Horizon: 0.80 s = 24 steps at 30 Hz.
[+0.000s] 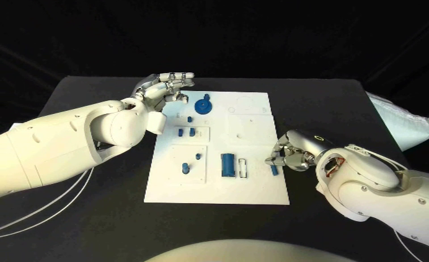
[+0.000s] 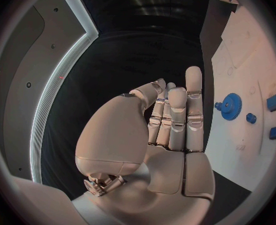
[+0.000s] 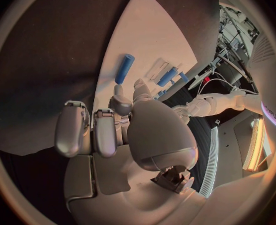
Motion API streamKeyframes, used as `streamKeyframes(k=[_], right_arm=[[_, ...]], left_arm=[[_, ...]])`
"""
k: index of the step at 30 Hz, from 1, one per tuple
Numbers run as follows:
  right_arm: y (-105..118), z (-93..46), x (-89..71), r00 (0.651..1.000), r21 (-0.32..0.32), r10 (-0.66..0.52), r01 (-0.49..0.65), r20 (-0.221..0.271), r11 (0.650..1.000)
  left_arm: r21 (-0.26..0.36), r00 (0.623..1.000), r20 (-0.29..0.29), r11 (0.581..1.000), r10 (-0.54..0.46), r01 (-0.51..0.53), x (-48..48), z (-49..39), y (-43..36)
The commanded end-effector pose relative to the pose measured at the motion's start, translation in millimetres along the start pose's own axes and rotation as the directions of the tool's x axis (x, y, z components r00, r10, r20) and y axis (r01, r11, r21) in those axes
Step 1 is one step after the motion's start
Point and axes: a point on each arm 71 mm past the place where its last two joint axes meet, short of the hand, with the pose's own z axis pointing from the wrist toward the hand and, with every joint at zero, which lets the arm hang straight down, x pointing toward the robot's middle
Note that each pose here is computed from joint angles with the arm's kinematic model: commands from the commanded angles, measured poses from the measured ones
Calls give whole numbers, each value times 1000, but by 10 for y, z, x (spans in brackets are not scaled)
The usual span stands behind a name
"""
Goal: Assemble the parts on the task board
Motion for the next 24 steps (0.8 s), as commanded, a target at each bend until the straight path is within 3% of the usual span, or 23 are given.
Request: streamKeyframes(k=[1,12,24], right_arm=[[-12,-6,-6,999,15,-52,52,14,999],[-17,-17,-2,997,16,-77,77,9,997],[-52,-26,18,990,22,-135,136,-26,991]], left_arm=[[6,1000,-24,1000,-2,2,21,1,-3],[3,1000,-24,1000,-1,1,17,-2,8],[2,1000,-22,1000,0,0,8,-7,12]])
